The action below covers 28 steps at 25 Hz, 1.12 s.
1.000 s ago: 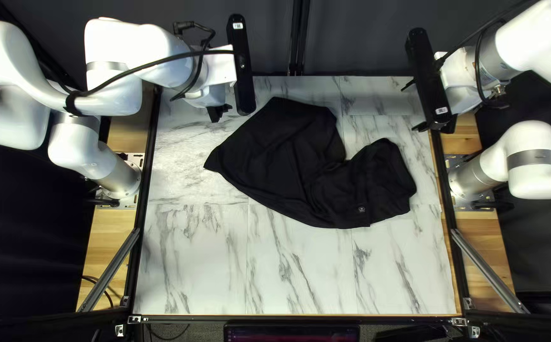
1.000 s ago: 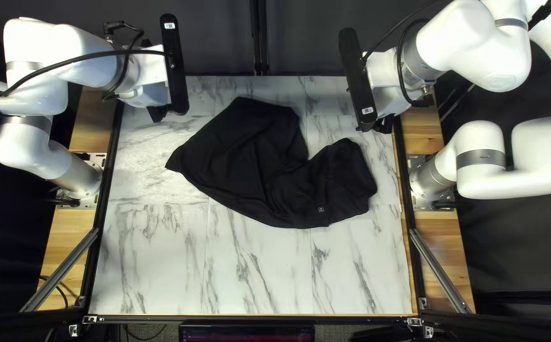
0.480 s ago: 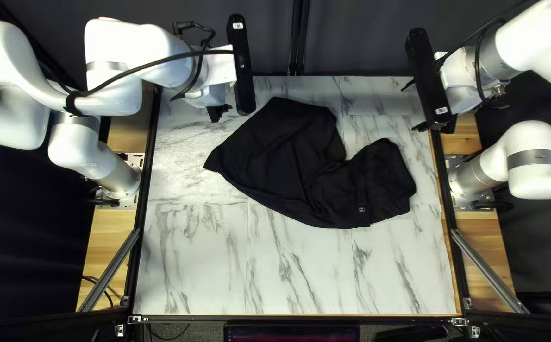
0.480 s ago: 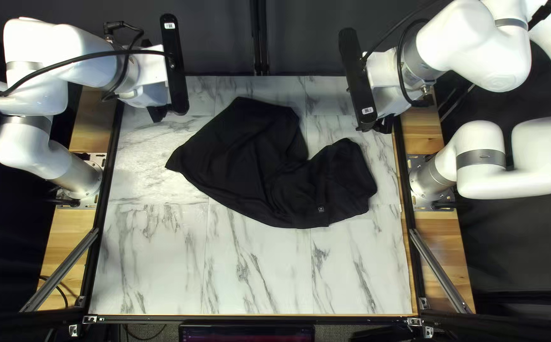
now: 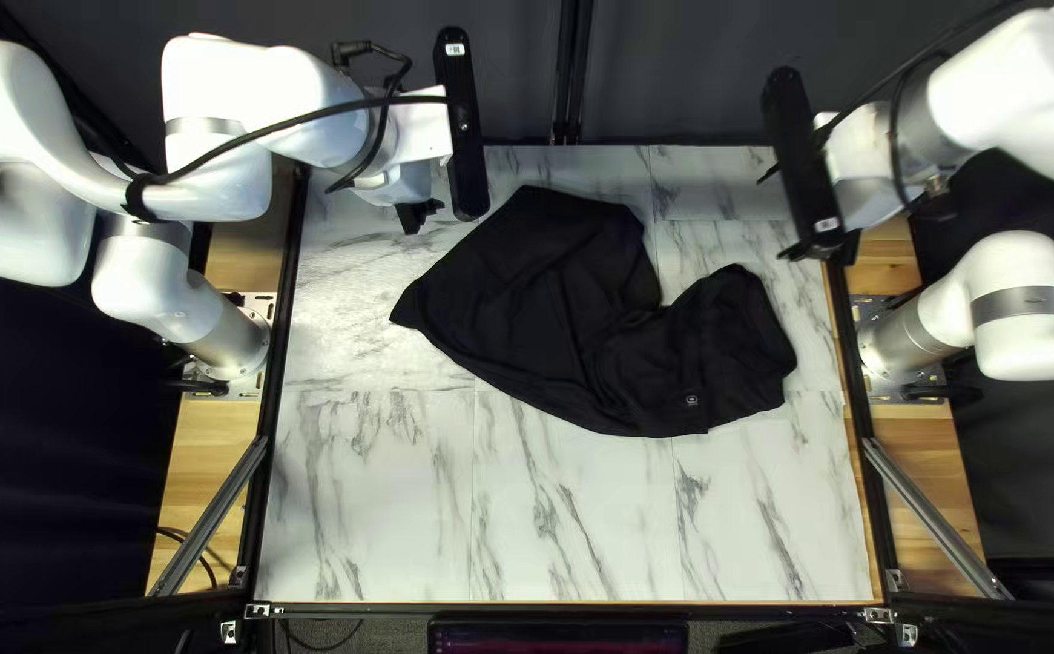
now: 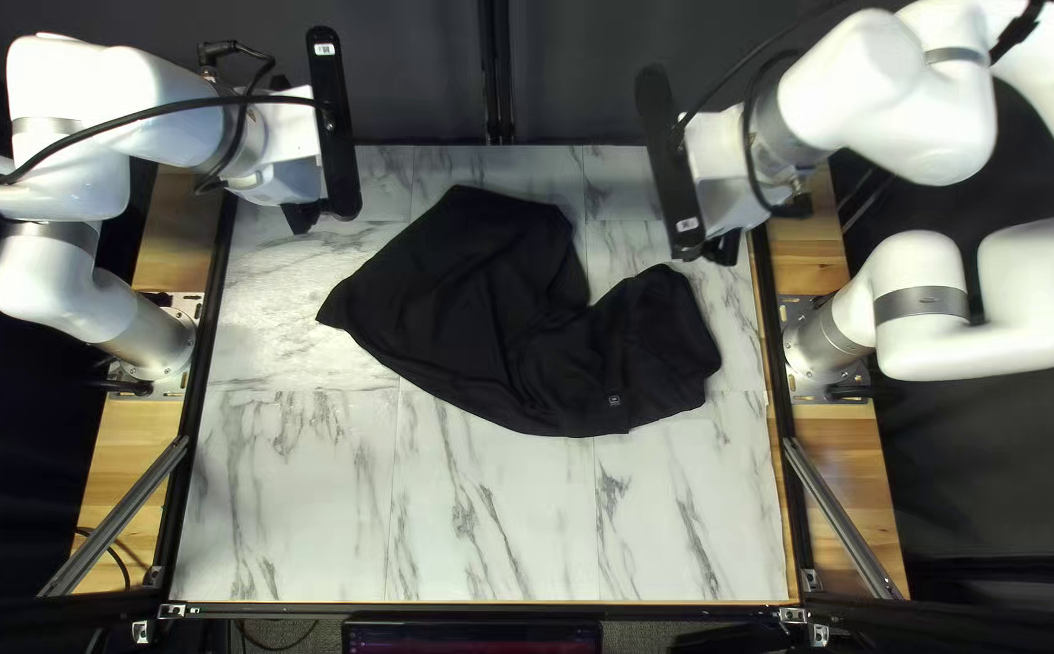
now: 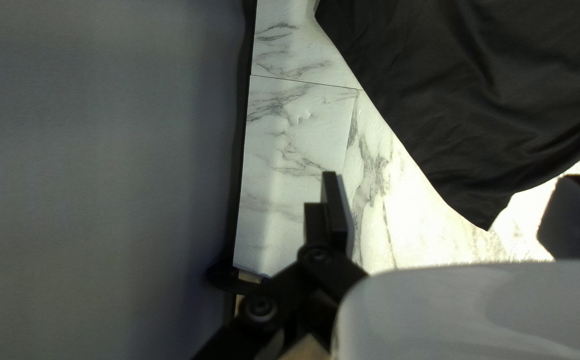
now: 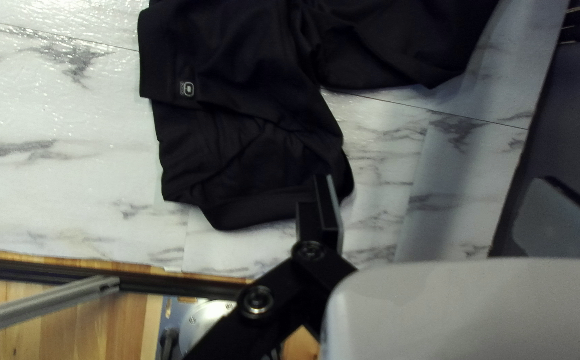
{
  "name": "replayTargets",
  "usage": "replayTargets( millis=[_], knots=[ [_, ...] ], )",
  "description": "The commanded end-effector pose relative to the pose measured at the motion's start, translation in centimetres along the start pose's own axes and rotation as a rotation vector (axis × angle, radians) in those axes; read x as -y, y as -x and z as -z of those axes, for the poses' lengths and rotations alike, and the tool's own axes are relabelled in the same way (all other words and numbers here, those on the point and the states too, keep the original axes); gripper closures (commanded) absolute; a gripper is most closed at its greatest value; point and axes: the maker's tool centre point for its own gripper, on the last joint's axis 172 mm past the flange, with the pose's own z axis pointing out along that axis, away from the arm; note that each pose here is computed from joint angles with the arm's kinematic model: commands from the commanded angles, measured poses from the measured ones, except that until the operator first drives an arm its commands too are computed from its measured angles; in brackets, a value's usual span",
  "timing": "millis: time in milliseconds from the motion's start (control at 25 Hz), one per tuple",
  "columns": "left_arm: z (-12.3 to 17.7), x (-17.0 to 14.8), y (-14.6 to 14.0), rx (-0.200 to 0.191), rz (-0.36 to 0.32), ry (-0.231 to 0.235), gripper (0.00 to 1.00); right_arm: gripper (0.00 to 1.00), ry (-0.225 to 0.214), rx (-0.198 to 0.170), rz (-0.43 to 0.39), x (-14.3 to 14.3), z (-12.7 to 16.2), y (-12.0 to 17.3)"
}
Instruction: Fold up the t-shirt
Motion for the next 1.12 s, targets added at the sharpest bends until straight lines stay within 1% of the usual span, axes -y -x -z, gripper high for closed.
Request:
replayTargets(
  millis=[40, 80, 200, 320, 400, 520, 560, 600, 640, 880, 920, 960, 1040, 1120],
  knots=[
    [0.0, 0.0, 0.0, 0.000, 0.000, 0.000, 0.00, 0.00, -0.002, -0.026, -0.018, 2.2, -4.4, -0.3],
    [0.0, 0.0, 0.0, 0.000, 0.000, 0.000, 0.00, 0.00, -0.006, -0.035, -0.018, 3.0, -5.4, -0.4],
    [0.0, 0.0, 0.0, 0.000, 0.000, 0.000, 0.00, 0.00, -0.012, -0.051, -0.015, 5.0, -7.2, -0.6],
    [0.0, 0.0, 0.0, 0.000, 0.000, 0.000, 0.00, 0.00, -0.019, -0.049, -0.010, 6.7, -8.4, -1.4],
    [0.0, 0.0, 0.0, 0.000, 0.000, 0.000, 0.00, 0.00, -0.031, -0.036, -0.005, 8.5, -9.8, -2.3],
    [0.0, 0.0, 0.0, 0.000, 0.000, 0.000, 0.00, 0.00, -0.044, -0.019, -0.010, 10.3, -11.4, -3.0],
    [0.0, 0.0, 0.0, 0.000, 0.000, 0.000, 0.00, 0.00, -0.041, 0.009, -0.048, 10.6, -12.8, -2.7],
    [0.0, 0.0, 0.0, 0.000, 0.000, 0.000, 0.00, 0.00, -0.023, 0.046, -0.088, 10.3, -13.3, -2.3],
    [0.0, 0.0, 0.0, 0.000, 0.000, 0.000, 0.00, 0.00, -0.008, 0.065, -0.103, 9.9, -13.2, -2.1],
    [0.0, 0.0, 0.0, 0.000, 0.000, 0.000, 0.00, 0.00, -0.008, 0.065, -0.103, 9.9, -13.2, -2.1],
    [0.0, 0.0, 0.0, 0.000, 0.000, 0.000, 0.00, 0.00, -0.003, 0.065, -0.098, 9.9, -13.2, -1.9],
    [0.0, 0.0, 0.0, 0.000, 0.000, 0.000, 0.00, 0.00, 0.000, 0.073, -0.078, 9.5, -12.9, -2.1],
    [0.0, 0.0, 0.0, 0.000, 0.000, 0.000, 0.00, 0.00, 0.001, 0.083, -0.055, 9.7, -13.3, -1.9],
    [0.0, 0.0, 0.0, 0.000, 0.000, 0.000, 0.00, 0.00, -0.005, 0.086, -0.036, 10.7, -14.8, -1.3]
  ],
)
